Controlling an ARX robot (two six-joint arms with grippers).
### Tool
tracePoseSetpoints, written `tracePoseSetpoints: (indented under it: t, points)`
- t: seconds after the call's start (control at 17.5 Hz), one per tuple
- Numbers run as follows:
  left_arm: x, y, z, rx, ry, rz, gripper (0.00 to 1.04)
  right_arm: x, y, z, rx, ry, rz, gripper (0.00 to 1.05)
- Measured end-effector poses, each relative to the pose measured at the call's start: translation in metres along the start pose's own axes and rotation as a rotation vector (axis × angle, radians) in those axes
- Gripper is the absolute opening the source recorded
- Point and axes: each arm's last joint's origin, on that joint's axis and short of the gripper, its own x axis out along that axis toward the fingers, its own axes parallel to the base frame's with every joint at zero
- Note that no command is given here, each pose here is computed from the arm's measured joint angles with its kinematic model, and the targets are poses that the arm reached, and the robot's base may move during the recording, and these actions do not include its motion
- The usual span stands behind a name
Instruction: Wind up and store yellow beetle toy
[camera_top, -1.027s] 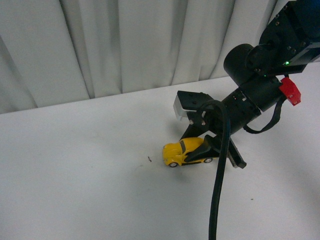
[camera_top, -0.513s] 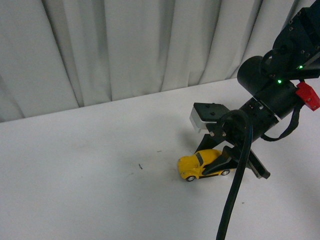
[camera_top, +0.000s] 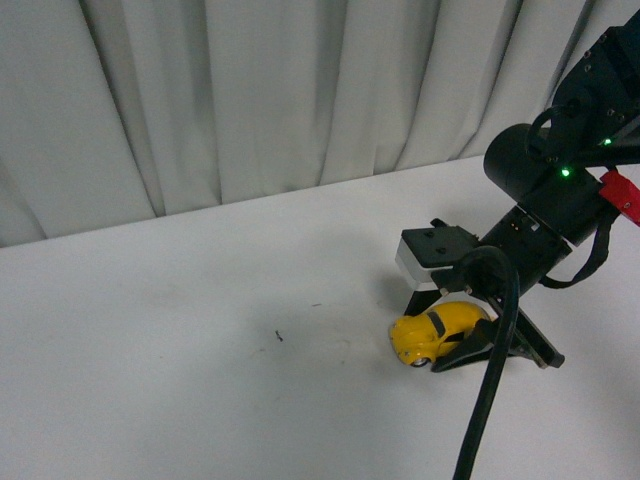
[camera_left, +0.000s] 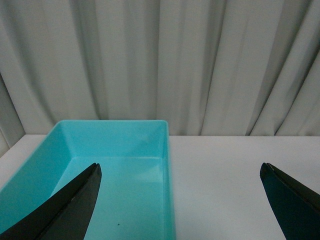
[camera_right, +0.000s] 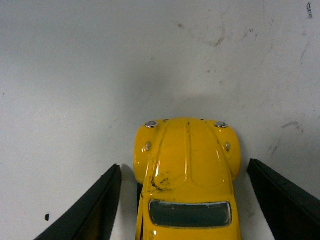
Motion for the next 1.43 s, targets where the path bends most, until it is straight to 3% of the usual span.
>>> tracePoseSetpoints:
  t: [0.17, 1.43]
  points:
    - [0.000, 0.000, 0.000, 0.000, 0.000, 0.000, 0.98, -0.001, -0.001, 0.000, -0.015, 0.008, 0.000, 1.00]
    - [0.000, 0.000, 0.000, 0.000, 0.000, 0.000, 0.98, -0.004, -0.011, 0.008, -0.052, 0.034, 0.030, 0.98]
